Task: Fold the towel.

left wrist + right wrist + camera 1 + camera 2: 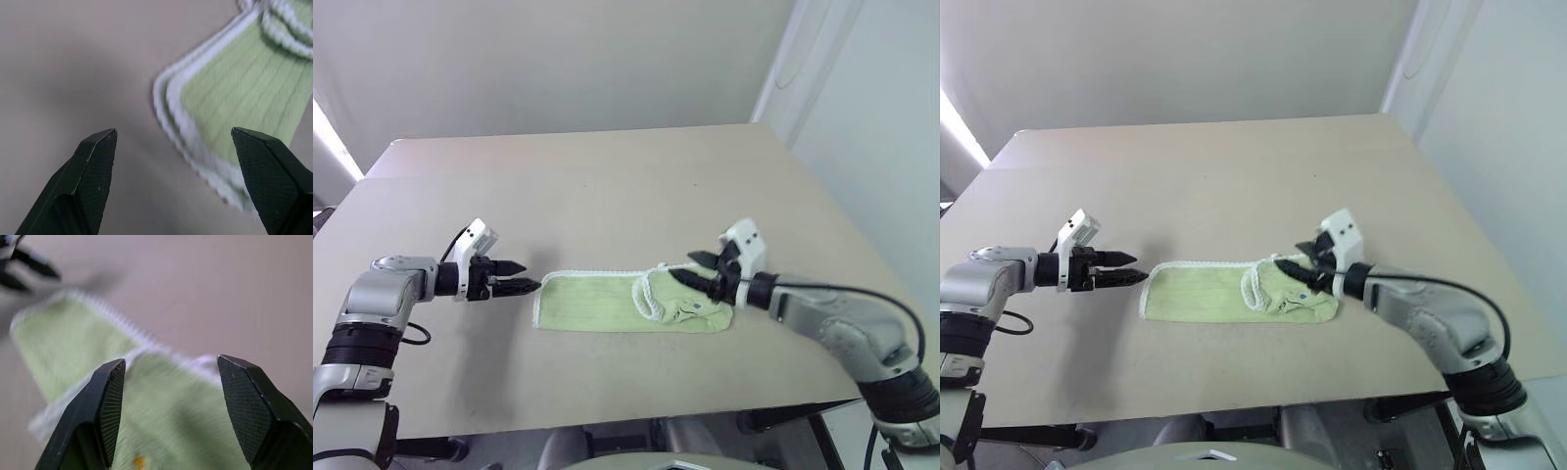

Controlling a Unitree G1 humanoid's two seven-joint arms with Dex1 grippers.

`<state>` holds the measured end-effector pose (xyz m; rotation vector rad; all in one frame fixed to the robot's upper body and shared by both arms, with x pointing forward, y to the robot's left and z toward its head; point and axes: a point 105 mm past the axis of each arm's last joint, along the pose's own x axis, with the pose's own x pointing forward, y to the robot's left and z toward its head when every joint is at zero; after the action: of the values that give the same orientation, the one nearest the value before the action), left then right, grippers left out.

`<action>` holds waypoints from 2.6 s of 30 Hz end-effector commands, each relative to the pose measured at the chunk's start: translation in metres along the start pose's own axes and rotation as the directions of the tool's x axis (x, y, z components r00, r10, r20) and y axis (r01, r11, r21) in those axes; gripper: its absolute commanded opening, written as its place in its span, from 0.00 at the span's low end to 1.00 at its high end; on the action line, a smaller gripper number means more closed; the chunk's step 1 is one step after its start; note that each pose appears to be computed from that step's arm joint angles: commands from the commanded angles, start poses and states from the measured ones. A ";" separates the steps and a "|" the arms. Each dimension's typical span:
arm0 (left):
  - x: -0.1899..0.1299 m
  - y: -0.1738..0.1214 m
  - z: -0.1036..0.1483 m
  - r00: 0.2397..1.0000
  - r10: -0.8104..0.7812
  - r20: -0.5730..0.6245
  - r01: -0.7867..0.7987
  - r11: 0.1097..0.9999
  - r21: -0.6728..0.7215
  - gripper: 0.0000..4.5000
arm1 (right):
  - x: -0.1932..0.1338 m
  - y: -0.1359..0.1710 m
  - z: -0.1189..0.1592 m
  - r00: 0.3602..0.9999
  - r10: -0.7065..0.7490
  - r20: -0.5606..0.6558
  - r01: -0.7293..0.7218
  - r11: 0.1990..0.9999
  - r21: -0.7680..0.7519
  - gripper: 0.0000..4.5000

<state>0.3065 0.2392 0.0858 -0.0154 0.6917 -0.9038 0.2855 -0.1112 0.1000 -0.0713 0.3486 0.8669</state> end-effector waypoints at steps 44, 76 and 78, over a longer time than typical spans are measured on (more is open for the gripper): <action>0.049 -0.058 -0.024 0.952 -0.286 -0.115 0.212 0.878 -0.430 0.59 | -0.038 -0.016 0.015 0.995 -0.094 0.041 0.098 0.990 -0.102 0.70; -0.014 -0.055 0.085 0.959 -0.274 -0.078 0.235 0.917 -0.323 0.01 | -0.056 0.016 0.015 0.998 0.048 0.031 -0.042 0.981 -0.191 0.70; -0.008 -0.069 0.088 0.939 -0.331 -0.096 0.282 0.897 -0.340 0.01 | -0.058 0.019 0.011 0.998 0.063 0.000 -0.062 0.974 -0.218 0.70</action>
<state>0.3067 0.1890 0.1678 -0.3672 0.9874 -1.0468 0.2427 -0.1402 0.1205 -0.2073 0.2920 0.9424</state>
